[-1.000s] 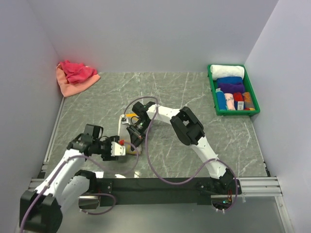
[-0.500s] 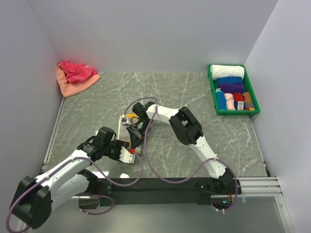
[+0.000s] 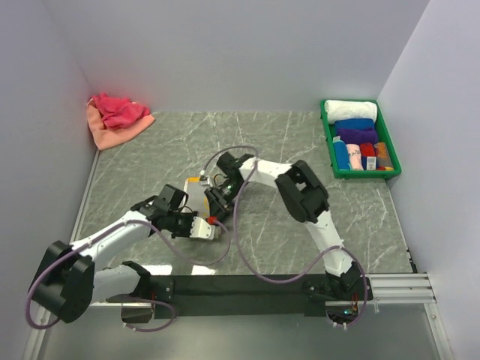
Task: Roll the towels
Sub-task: Roll the towel
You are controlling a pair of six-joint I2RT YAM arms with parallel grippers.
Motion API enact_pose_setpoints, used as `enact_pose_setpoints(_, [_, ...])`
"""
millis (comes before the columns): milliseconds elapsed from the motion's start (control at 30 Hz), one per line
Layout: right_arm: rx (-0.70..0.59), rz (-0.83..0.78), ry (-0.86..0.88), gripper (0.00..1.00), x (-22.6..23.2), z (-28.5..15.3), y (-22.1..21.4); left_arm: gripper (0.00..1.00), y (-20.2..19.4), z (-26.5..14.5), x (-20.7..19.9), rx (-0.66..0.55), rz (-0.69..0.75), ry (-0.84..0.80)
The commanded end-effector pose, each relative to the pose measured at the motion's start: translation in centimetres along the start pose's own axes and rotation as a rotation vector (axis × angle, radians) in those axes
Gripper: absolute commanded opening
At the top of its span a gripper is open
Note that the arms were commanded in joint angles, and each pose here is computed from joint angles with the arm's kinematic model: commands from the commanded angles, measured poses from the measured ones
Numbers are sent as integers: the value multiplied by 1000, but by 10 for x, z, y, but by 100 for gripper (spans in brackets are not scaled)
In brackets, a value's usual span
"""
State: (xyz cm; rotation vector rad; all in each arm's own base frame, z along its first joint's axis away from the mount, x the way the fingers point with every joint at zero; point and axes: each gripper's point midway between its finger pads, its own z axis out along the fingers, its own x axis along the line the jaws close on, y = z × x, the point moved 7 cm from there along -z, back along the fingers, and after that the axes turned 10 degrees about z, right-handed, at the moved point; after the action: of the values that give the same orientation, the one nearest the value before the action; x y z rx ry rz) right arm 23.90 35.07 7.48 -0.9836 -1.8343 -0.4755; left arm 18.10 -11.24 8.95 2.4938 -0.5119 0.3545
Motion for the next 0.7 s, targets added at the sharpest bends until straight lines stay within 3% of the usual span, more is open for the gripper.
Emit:
enact_pose_setpoints(0, [-246,-140,-197,44,12,-70,11,1,-22,-3,-48,115,-202,-273])
enact_pose_setpoints(200, [-676,-144,-294,46,23,-178,-2,1,-29,-3,-25,33,-378,-367])
enact_pose_setpoints(300, [-796,-224,-378,44,31,-208,-15,1,-41,3,-22,24,-453,-423])
enact_pose_setpoints(533, [-801,-429,-506,35,49,-213,-58,1,-66,15,1,8,-643,-562])
enact_pose_setpoints(667, [-665,-562,-511,31,68,-189,-85,1,-80,25,4,52,-678,-599])
